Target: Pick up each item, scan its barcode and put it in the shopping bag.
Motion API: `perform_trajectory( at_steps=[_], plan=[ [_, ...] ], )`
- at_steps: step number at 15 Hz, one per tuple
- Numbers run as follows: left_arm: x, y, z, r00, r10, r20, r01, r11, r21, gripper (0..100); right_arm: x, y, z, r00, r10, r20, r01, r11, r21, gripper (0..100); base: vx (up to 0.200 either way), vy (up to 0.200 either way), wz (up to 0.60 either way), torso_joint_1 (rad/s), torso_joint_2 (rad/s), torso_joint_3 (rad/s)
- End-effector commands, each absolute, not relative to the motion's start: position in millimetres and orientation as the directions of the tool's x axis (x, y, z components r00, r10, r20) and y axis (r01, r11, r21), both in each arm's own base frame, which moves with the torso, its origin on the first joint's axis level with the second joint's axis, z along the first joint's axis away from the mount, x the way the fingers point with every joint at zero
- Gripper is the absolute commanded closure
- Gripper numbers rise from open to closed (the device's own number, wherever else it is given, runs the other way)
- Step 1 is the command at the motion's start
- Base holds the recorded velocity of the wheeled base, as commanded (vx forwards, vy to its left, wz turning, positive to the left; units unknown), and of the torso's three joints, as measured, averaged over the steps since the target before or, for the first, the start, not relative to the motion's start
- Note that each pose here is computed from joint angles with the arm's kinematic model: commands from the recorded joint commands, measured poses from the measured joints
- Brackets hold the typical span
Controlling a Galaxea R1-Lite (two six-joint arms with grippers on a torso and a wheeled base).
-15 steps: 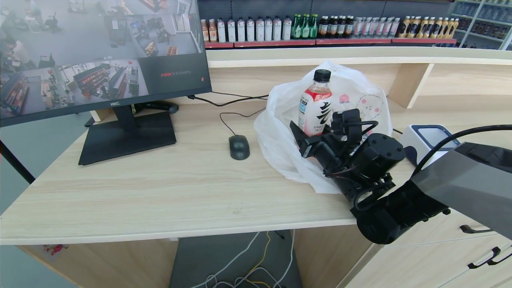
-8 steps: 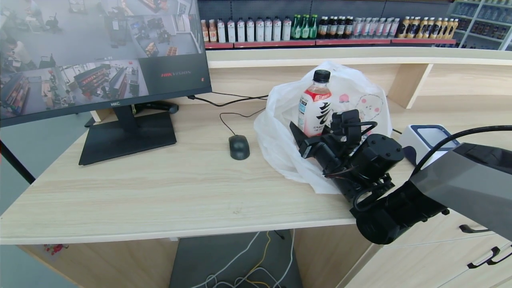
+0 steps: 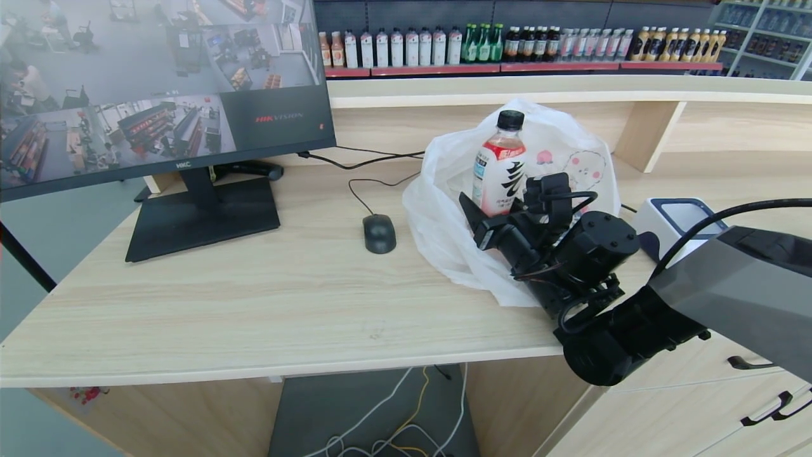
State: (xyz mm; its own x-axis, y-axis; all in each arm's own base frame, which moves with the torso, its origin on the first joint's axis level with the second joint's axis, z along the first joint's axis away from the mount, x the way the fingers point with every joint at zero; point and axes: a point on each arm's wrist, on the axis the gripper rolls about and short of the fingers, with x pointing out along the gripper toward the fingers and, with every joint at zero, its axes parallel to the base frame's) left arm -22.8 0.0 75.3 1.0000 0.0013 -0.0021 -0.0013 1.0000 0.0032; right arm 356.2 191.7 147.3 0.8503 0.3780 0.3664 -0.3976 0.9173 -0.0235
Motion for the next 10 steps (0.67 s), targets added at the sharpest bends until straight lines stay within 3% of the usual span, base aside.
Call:
perform_trajectory(
  at_steps=[1, 4, 5, 10],
  plan=[
    [-22.8, 0.0, 75.3, 1.0, 0.002, -0.002, -0.002, 1.0, 0.003, 0, 356.7, 192.3, 145.6, 0.85, 0.379, 0.365, -0.399, 0.917, -0.023, 100, 0.0, 0.0, 0.0, 0.0, 0.0, 0.0],
    [-22.8, 0.0, 75.3, 1.0, 0.002, -0.002, -0.002, 1.0, 0.003, 0, 356.3, 192.8, 144.3, 0.851, 0.381, 0.36, -0.4, 0.916, -0.025, 100, 0.0, 0.0, 0.0, 0.0, 0.0, 0.0],
    [-22.8, 0.0, 75.3, 1.0, 0.002, -0.002, -0.002, 1.0, 0.003, 0, 356.3, 192.1, 144.5, 0.852, 0.38, 0.36, -0.398, 0.917, -0.026, 0, 0.0, 0.0, 0.0, 0.0, 0.0, 0.0],
    [-22.8, 0.0, 75.3, 1.0, 0.002, -0.002, -0.002, 1.0, 0.003, 0, 348.9, 190.1, 151.1, 0.849, 0.383, 0.365, -0.402, 0.915, -0.026, 0, 0.0, 0.0, 0.0, 0.0, 0.0, 0.0]
  ],
)
